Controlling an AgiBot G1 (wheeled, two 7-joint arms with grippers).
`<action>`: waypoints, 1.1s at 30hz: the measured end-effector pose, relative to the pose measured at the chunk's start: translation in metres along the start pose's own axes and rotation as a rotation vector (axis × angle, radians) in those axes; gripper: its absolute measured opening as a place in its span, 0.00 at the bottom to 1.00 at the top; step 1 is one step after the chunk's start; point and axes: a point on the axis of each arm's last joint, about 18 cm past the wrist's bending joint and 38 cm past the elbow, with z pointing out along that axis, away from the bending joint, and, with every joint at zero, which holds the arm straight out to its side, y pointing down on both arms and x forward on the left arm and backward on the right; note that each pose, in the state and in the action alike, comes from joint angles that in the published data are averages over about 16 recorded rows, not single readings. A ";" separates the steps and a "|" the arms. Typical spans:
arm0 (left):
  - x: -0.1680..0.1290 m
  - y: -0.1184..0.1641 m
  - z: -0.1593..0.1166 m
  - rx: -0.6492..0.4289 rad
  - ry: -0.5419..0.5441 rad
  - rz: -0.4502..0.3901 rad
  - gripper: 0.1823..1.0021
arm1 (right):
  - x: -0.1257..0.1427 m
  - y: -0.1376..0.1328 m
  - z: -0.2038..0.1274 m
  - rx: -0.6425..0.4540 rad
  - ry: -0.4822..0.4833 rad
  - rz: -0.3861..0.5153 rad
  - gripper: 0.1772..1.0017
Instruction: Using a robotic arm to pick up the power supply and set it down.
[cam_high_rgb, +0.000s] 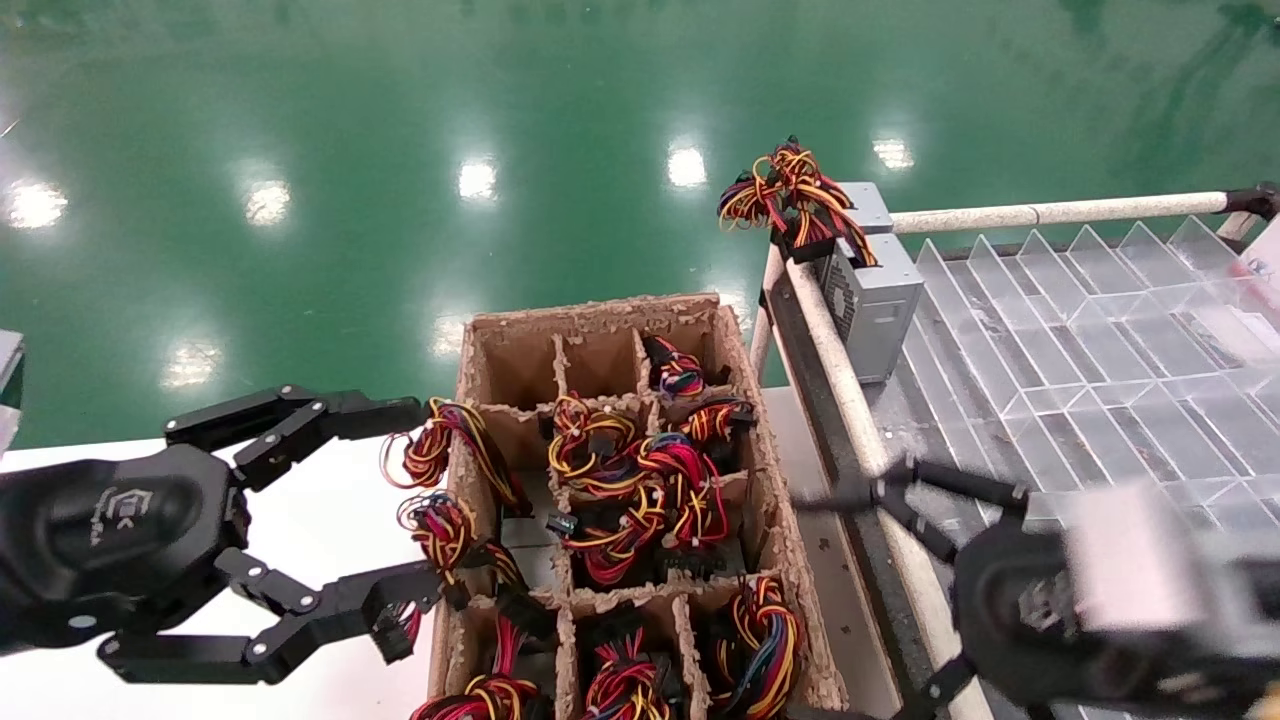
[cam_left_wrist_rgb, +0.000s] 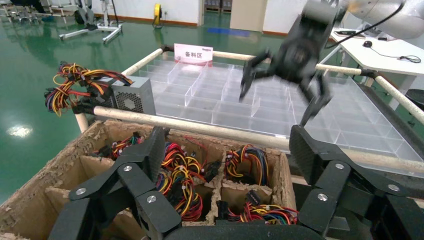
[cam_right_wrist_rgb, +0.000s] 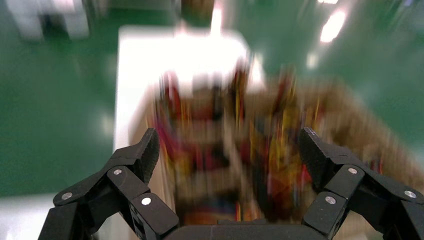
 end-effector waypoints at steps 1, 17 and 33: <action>0.000 0.000 0.000 0.000 0.000 0.000 0.93 | 0.001 0.004 0.000 -0.032 0.001 -0.023 1.00; 0.000 0.000 0.000 0.000 0.000 0.000 0.58 | 0.024 0.024 0.031 -0.205 -0.004 -0.241 1.00; 0.000 0.000 0.000 0.000 0.000 0.000 0.18 | 0.028 0.018 0.048 -0.293 -0.114 -0.309 0.88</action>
